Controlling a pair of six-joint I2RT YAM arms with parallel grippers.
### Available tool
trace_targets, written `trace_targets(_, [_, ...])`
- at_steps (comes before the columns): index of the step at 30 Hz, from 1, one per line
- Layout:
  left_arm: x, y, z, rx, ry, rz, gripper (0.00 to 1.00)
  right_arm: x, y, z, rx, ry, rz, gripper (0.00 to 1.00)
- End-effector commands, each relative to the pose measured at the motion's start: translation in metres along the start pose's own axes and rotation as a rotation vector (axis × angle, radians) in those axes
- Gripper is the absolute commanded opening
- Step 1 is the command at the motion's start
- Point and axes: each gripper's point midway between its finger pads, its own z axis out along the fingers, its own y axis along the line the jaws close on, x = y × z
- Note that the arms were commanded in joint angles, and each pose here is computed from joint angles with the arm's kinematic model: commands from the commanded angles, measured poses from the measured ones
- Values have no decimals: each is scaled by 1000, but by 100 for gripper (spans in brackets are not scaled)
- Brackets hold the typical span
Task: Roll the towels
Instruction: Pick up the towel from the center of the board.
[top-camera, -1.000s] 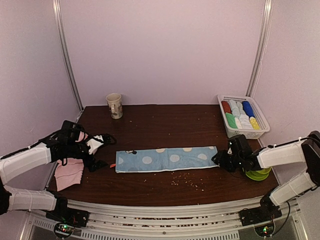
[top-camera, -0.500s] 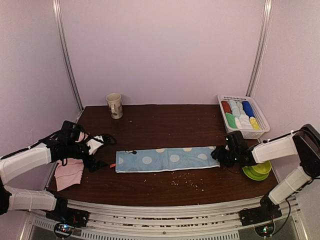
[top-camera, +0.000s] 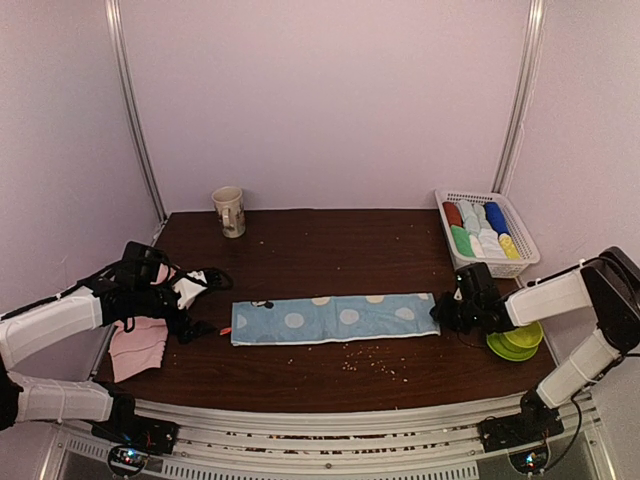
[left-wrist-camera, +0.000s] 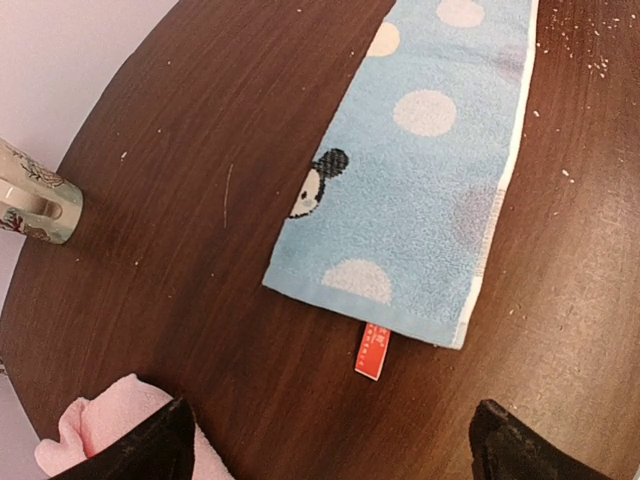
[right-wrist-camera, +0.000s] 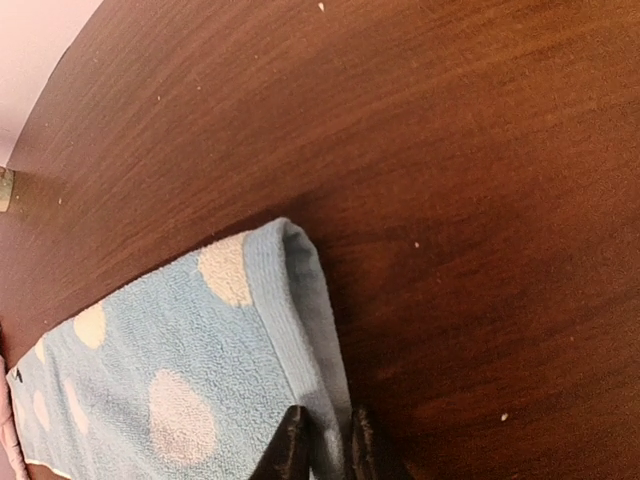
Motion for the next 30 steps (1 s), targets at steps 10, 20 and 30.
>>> trace_targets(10, [-6,2,-2,-14,-34,2,98,37,-34,-9,113,158,3,0])
trace_targets(20, [-4,6,-1,-31,-23,-7,98,-40,-27,-58,206,-62,2,0])
trace_targets(30, [-3,6,-1,-33,-20,-10,98,-48,42,-80,45,-84,-44,0])
